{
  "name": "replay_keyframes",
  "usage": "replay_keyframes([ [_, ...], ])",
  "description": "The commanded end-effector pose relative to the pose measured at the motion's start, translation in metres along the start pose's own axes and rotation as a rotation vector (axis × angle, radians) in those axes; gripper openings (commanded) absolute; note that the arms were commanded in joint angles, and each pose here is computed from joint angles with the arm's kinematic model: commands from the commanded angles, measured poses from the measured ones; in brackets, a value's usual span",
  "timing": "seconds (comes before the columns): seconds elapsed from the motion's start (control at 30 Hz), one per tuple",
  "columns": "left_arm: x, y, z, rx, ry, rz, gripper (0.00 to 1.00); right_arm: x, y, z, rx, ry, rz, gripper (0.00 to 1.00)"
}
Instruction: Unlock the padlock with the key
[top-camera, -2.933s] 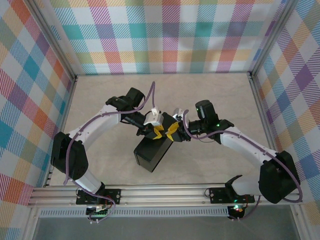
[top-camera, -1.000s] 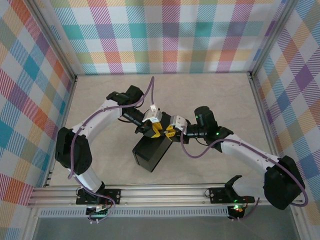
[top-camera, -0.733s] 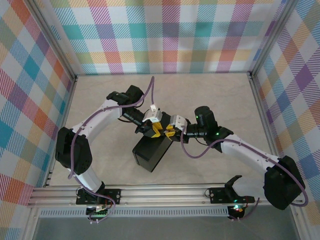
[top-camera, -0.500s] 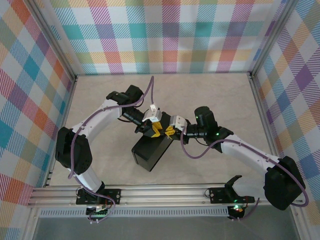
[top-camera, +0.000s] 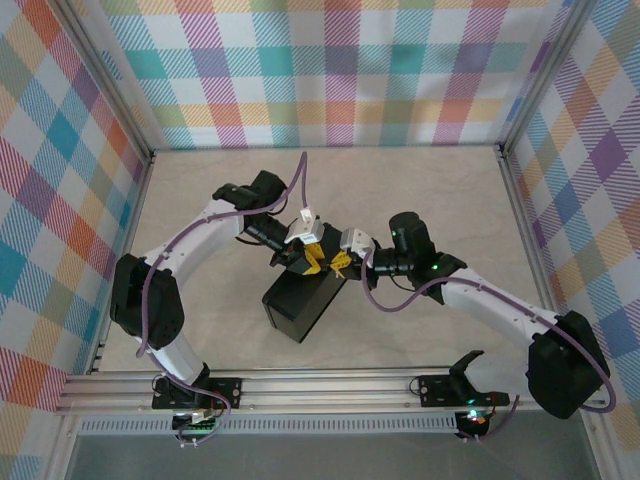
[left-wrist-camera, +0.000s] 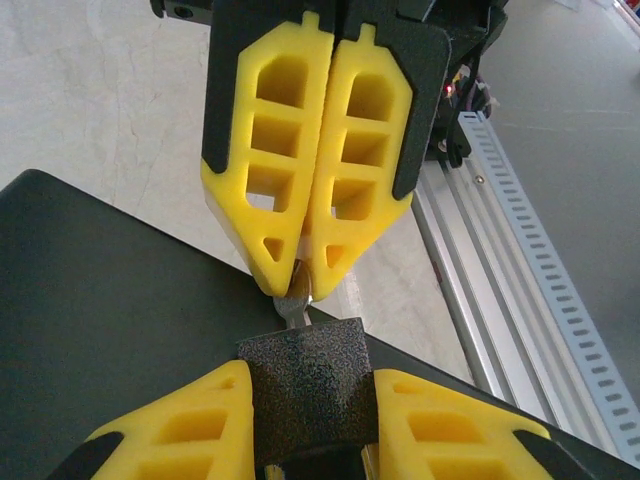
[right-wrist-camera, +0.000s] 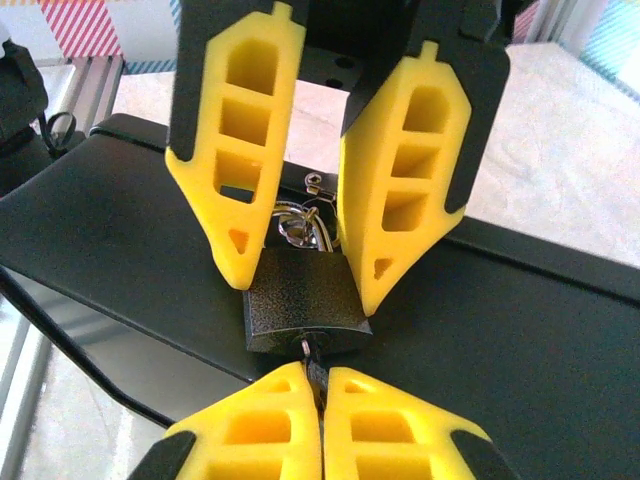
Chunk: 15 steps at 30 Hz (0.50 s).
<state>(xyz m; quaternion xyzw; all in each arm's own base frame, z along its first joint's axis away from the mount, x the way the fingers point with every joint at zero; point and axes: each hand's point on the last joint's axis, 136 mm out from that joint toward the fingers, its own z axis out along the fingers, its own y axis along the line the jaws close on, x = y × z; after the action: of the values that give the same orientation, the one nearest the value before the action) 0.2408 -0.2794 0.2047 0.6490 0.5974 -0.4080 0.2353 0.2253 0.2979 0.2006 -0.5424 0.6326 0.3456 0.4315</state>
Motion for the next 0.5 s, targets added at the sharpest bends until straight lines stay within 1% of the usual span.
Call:
replay_keyframes([
  [0.0, -0.005, 0.007, -0.003, -0.039, -0.034, 0.036, 0.16, -0.031, 0.008, 0.005, -0.074, -0.051, 0.107, 0.0],
  [0.2, -0.005, 0.006, -0.003, -0.047, -0.029, 0.042, 0.16, -0.041, 0.015, 0.003, -0.144, -0.004, 0.413, 0.0],
  [0.47, 0.003, 0.009, -0.001, -0.069, -0.008, 0.033, 0.16, -0.035, 0.02, 0.004, -0.175, 0.059, 0.647, 0.0],
])
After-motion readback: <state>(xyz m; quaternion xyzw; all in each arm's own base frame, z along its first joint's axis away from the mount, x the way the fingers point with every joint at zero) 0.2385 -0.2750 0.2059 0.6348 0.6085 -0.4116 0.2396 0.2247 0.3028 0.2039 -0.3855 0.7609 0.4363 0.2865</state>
